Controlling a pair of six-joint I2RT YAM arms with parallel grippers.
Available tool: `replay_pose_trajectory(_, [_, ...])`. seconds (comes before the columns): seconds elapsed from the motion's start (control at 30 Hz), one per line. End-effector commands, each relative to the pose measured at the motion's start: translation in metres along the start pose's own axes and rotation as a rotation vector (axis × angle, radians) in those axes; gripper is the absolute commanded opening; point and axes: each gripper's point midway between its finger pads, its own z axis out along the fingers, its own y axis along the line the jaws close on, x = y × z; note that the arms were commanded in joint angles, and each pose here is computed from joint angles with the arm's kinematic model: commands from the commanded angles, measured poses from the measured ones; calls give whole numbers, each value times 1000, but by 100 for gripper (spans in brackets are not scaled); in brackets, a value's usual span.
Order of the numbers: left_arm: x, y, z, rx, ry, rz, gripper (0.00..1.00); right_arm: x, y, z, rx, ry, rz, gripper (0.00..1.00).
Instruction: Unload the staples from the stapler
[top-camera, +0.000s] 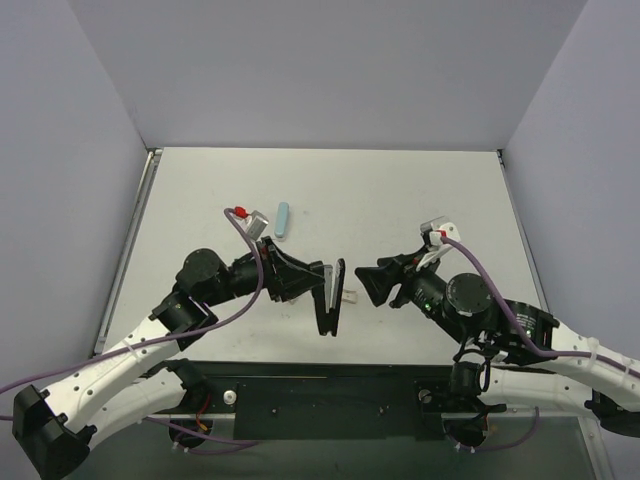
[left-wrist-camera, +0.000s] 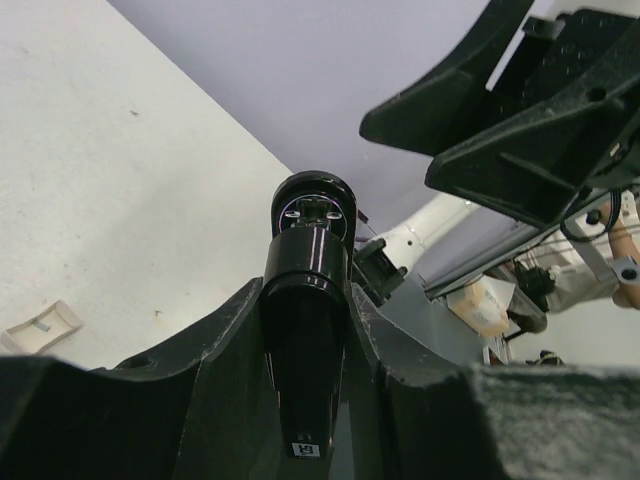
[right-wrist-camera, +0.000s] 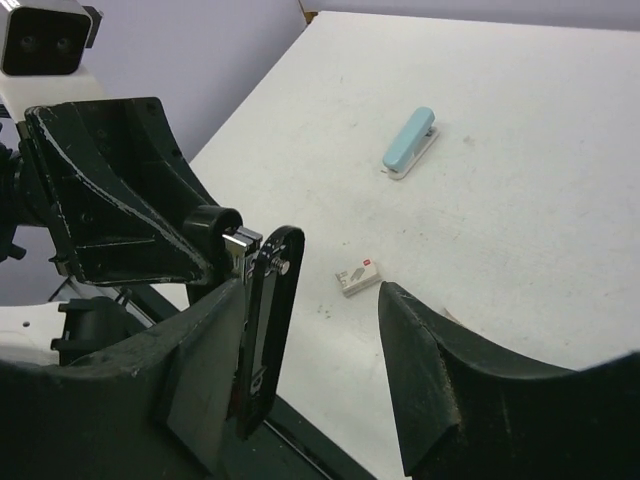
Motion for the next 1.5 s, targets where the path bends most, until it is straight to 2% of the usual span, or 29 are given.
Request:
replay_pose_trajectory(0.0, [-20, -56, -3, 202, 11, 120, 0, -21, 1, -16, -29, 15, -131, 52])
replay_pose_trajectory(0.27, [7, -77, -14, 346, 152, 161, 0, -21, 27, -28, -195, 128, -282, 57])
replay_pose_trajectory(0.5, [30, -97, -28, 466, 268, 192, 0, 11, 76, -32, -458, 321, -357, 57])
replay_pose_trajectory(0.63, [40, -101, -31, 473, 303, 226, 0, 28, 91, -31, -536, 415, -383, 56])
replay_pose_trajectory(0.8, [45, -100, -35, 459, 321, 239, 0, 46, 101, -29, -596, 514, -412, 52])
replay_pose_trajectory(1.27, [48, -105, -45, 481, 327, 267, 0, 63, 105, -41, -666, 584, -384, 51])
replay_pose_trajectory(1.37, [49, -106, -45, 482, 325, 271, 0, 66, 108, -42, -683, 598, -380, 44])
replay_pose_trajectory(1.47, [48, -108, -46, 486, 321, 274, 0, 70, 112, -43, -707, 621, -374, 40])
